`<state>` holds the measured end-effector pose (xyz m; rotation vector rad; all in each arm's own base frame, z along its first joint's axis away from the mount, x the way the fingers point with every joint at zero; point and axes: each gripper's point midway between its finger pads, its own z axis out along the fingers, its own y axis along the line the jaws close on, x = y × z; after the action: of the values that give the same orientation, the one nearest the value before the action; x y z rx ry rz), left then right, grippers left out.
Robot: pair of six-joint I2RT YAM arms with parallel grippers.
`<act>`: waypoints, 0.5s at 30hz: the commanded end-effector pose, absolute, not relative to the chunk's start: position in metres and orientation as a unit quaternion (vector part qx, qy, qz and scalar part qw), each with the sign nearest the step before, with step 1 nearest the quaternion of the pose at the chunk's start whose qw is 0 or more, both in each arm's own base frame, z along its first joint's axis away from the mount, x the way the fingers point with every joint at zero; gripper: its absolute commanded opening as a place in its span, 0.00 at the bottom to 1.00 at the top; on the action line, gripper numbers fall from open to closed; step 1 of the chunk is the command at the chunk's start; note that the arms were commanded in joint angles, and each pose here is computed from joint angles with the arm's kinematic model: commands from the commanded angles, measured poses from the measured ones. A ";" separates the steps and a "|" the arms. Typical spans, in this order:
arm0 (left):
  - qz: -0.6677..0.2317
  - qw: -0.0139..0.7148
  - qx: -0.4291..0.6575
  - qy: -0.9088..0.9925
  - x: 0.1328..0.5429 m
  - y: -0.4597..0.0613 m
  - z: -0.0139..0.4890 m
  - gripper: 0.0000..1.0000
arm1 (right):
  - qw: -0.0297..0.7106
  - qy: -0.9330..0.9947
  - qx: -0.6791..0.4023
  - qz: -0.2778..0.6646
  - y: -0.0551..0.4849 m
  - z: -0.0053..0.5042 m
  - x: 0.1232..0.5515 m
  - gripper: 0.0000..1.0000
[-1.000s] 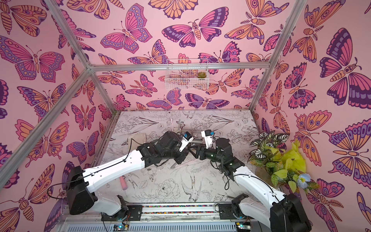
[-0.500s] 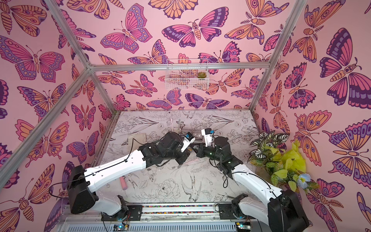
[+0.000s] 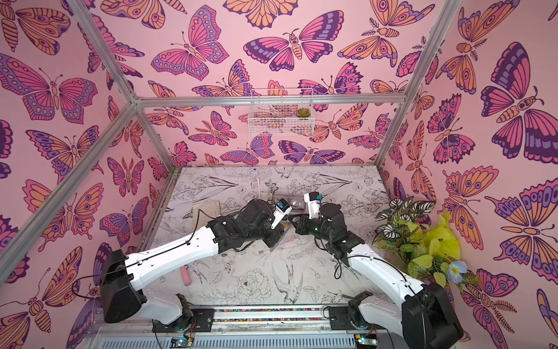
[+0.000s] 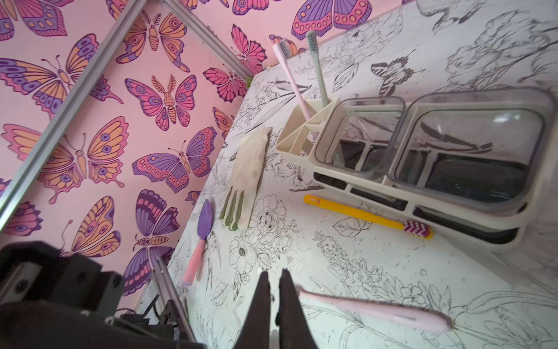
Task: Place the toothbrush into the toothbrush holder
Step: Pick up the toothbrush from the center of the board.
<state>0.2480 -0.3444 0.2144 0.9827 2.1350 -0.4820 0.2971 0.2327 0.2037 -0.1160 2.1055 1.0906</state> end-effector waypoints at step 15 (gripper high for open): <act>-0.045 0.475 0.195 0.857 0.291 -0.206 0.202 0.16 | 0.461 0.811 -0.123 0.339 0.260 0.301 0.359 0.00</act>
<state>0.2810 -0.2245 0.1878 0.5956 2.1644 -0.1584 0.3511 0.2536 0.2895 -0.2485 2.0070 0.8988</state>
